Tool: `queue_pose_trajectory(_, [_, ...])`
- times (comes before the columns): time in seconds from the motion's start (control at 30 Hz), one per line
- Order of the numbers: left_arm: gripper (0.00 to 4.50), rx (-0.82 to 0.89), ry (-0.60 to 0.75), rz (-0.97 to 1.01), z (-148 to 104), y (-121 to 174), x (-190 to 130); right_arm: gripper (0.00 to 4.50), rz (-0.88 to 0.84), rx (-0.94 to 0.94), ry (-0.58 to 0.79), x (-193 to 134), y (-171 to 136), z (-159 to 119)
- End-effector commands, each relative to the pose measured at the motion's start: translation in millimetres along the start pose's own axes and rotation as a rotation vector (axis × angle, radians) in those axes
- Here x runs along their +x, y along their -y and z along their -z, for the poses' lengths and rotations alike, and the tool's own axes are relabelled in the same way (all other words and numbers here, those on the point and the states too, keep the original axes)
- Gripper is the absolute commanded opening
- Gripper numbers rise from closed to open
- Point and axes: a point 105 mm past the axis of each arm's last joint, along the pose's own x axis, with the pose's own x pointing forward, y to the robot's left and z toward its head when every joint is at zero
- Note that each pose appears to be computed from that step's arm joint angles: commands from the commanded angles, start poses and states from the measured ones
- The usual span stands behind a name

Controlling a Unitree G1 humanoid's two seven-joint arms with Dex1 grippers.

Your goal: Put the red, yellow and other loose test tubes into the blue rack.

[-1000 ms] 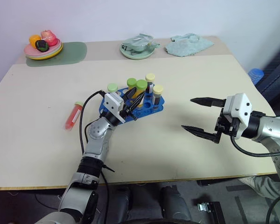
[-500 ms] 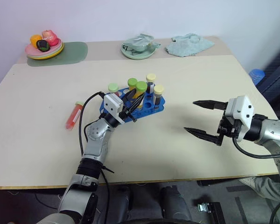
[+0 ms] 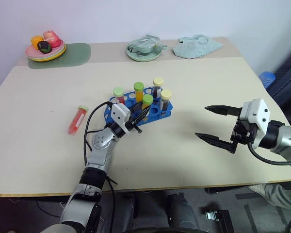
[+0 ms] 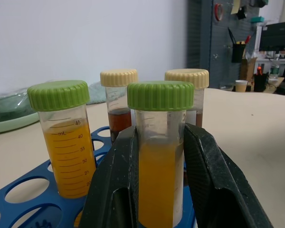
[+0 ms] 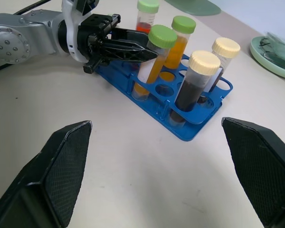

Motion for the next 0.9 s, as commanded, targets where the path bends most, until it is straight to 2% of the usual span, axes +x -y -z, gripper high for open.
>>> queue_pose_trajectory(0.03, [2.16,-0.026,0.059,-0.001,-11,1,0,4.50,0.002,-0.043,0.031,-1,-1,-12])
queue_pose_trajectory(0.17, [4.18,-0.050,0.091,-0.036,-24,-4,1,4.50,-0.001,-0.042,0.037,1,-1,-13])
queue_pose_trajectory(0.33, [4.18,-0.040,0.097,-0.071,-49,-9,-12,4.50,-0.006,-0.040,0.047,4,-1,-11])
queue_pose_trajectory(0.47, [4.18,0.016,0.047,-0.127,-79,-22,-38,4.50,-0.020,-0.031,0.067,10,0,-7])
queue_pose_trajectory(0.63, [4.18,0.167,-0.172,-0.441,-95,-82,-76,4.50,-0.039,-0.024,0.101,21,1,-2])
queue_pose_trajectory(0.77, [4.18,0.146,-0.290,-0.627,-105,-131,-102,4.50,-0.054,-0.026,0.123,30,1,1])
queue_pose_trajectory(0.8, [4.18,0.142,-0.352,-0.684,-105,-143,-108,4.50,-0.055,-0.027,0.127,31,1,1])
queue_pose_trajectory(0.9, [4.18,0.046,-0.729,-0.776,-84,-168,-127,4.50,-0.059,-0.031,0.139,35,2,1])
